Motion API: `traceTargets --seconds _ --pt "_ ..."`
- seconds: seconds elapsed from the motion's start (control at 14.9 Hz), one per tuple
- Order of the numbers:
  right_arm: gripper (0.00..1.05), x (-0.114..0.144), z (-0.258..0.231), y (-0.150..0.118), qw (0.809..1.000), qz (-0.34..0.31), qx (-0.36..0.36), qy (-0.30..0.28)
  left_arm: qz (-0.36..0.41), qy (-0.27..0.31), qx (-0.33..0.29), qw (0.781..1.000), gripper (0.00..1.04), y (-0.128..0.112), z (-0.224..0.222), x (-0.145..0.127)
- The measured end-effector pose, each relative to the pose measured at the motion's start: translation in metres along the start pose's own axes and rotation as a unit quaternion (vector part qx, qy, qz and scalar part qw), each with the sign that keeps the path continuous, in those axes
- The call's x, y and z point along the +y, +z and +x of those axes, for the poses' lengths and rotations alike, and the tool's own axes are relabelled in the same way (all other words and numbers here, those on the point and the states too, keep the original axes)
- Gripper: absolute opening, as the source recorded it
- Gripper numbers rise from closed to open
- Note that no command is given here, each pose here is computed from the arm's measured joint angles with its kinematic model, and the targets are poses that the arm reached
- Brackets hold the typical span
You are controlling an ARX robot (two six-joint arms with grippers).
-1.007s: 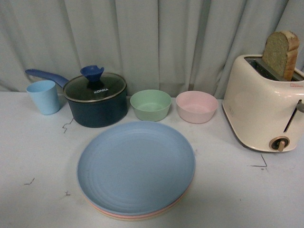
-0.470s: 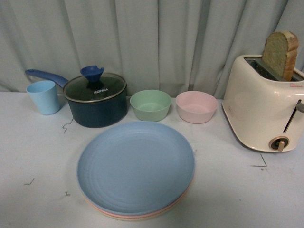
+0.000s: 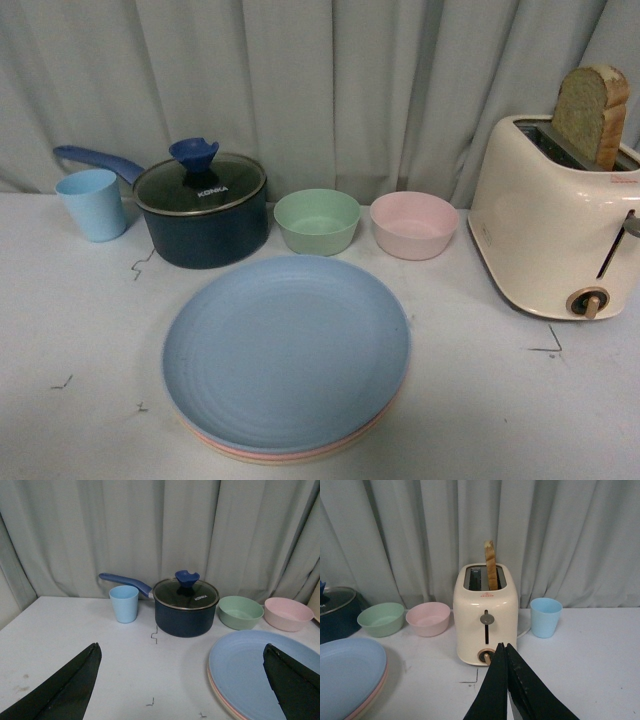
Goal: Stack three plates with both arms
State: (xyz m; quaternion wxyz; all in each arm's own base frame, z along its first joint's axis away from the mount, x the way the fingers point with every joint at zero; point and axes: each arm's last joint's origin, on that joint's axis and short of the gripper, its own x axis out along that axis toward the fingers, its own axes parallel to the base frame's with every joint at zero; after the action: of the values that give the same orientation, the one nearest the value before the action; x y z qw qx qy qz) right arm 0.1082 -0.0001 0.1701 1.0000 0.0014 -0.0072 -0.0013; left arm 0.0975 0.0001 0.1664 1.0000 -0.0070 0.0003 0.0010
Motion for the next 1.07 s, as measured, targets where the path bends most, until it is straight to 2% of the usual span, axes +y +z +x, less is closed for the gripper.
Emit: traceTargets --seconds 0.13,0.2,0.27,0.74,1.07 --pt "0.02 0.0 -0.0091 -0.0062 1.0 0.0 0.024 0.001 0.0 0.0 0.0 1.0 0.98 0.0 0.0 0.0" --pt "0.02 0.0 -0.0113 0.0001 1.0 0.0 -0.007 0.001 0.0 0.0 0.0 1.0 0.98 0.0 0.0 0.0" --pt "0.02 0.0 -0.011 -0.0039 1.0 0.0 0.009 0.001 0.0 0.0 0.0 1.0 0.98 0.0 0.0 0.0" --pt "0.02 0.0 -0.011 -0.0032 1.0 0.0 0.005 0.001 0.0 0.0 0.0 1.0 0.98 0.0 0.0 0.0" --pt "0.64 0.0 -0.011 -0.0032 1.0 0.0 0.005 0.001 0.0 0.0 0.0 1.0 0.98 0.0 0.0 0.0"
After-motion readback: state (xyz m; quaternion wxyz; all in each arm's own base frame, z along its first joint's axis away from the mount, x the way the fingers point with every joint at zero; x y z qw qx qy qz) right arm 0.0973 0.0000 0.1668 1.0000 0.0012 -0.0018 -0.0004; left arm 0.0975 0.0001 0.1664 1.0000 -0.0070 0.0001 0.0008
